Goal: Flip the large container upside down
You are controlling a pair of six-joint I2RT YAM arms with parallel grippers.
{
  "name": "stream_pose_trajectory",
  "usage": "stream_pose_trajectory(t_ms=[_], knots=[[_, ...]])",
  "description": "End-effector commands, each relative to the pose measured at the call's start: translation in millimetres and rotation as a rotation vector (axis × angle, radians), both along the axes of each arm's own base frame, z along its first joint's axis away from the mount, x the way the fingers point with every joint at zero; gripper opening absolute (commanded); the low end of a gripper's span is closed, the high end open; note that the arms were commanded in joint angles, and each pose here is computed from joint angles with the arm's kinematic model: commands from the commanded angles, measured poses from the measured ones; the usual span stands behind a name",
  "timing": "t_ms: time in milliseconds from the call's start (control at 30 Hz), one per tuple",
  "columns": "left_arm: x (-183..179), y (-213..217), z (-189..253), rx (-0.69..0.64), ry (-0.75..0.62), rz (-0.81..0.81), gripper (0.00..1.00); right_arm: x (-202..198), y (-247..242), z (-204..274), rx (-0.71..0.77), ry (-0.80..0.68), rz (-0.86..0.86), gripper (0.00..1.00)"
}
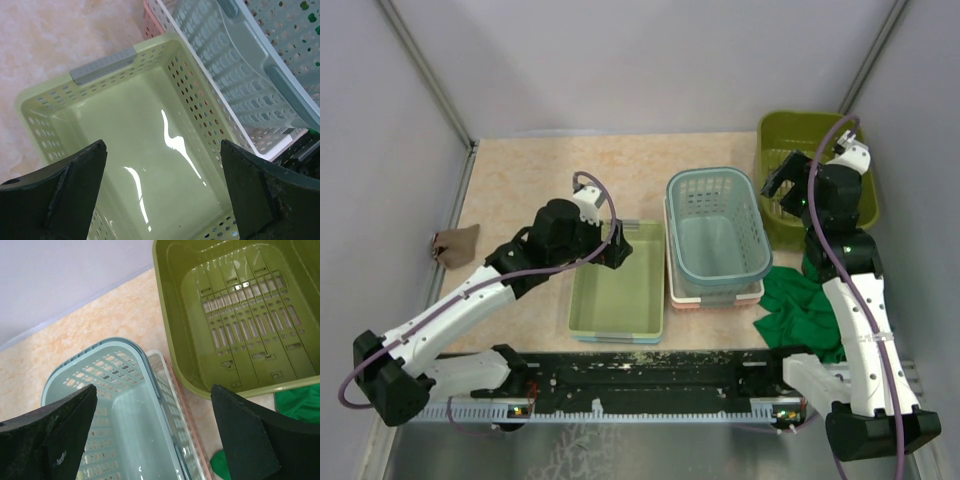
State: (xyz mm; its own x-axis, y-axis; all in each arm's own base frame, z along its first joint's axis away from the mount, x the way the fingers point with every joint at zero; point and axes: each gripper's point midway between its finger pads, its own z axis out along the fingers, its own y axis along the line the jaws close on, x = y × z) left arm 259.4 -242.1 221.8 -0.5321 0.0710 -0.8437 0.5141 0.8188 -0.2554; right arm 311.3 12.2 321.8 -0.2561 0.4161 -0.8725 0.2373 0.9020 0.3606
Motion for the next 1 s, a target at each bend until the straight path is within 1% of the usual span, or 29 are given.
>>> stream_pose_trajectory(t_ms=[0,167,367,633,800,967], knots=[[-13,4,-21,0.049,0.063,0.047,1.0,6,1,34,0.01,-0.12,0.007,0.96],[-21,1,-28,0.05,0.095,0.042,0.99,8,3,40,0.006,-0.126,0.021,0.96],[-26,1,-53,0.08,0.163,0.056,0.99,5,3,37,-0.011,-0.114,0.028,0.97],[-21,-21,-73,0.037,0.233,0.046,0.99,2,1,29,-0.034,-0.083,0.032,0.97],[-1,-17,-84,0.109,0.234,0.111,1.0,-2,0,29,-0.09,-0.063,0.058,0.97],[25,-17,-59,0.116,0.176,0.115,1.0,-6,1,24,-0.114,-0.048,0.078,0.97]])
